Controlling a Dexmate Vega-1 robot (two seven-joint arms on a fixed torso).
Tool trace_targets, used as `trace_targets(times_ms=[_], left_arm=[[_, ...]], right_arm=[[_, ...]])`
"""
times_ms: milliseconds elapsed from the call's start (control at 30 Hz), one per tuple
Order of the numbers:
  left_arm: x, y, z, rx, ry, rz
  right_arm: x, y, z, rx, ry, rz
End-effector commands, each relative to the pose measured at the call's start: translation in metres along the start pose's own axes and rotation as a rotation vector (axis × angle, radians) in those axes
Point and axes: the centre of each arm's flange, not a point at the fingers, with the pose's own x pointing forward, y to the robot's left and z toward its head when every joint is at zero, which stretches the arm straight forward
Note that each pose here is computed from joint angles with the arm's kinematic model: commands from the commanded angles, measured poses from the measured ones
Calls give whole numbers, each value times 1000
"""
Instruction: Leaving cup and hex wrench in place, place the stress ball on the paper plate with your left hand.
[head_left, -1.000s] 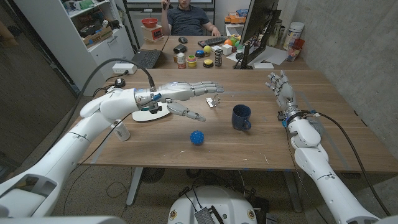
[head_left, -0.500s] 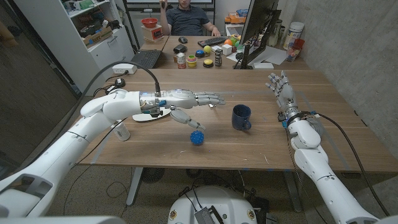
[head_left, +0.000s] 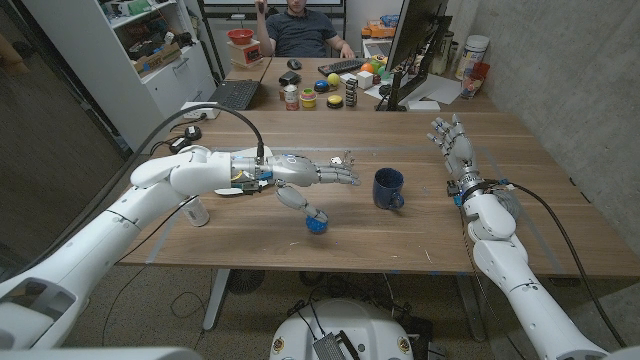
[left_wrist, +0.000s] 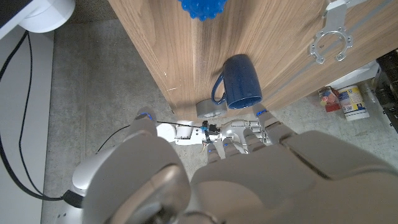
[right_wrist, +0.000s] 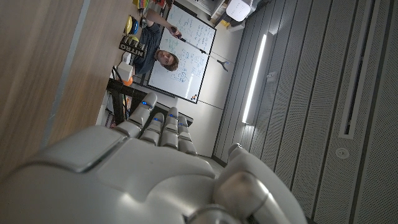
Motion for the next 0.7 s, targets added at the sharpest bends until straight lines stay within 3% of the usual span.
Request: trace_targets(times_ms=[33,700], left_arm=[[3,-13,2,13,18,-90],[5,-29,6,75,55,-213]], right_arm=[[0,2,2,9,-16,2],[-6,3,2,14,-27,-2]])
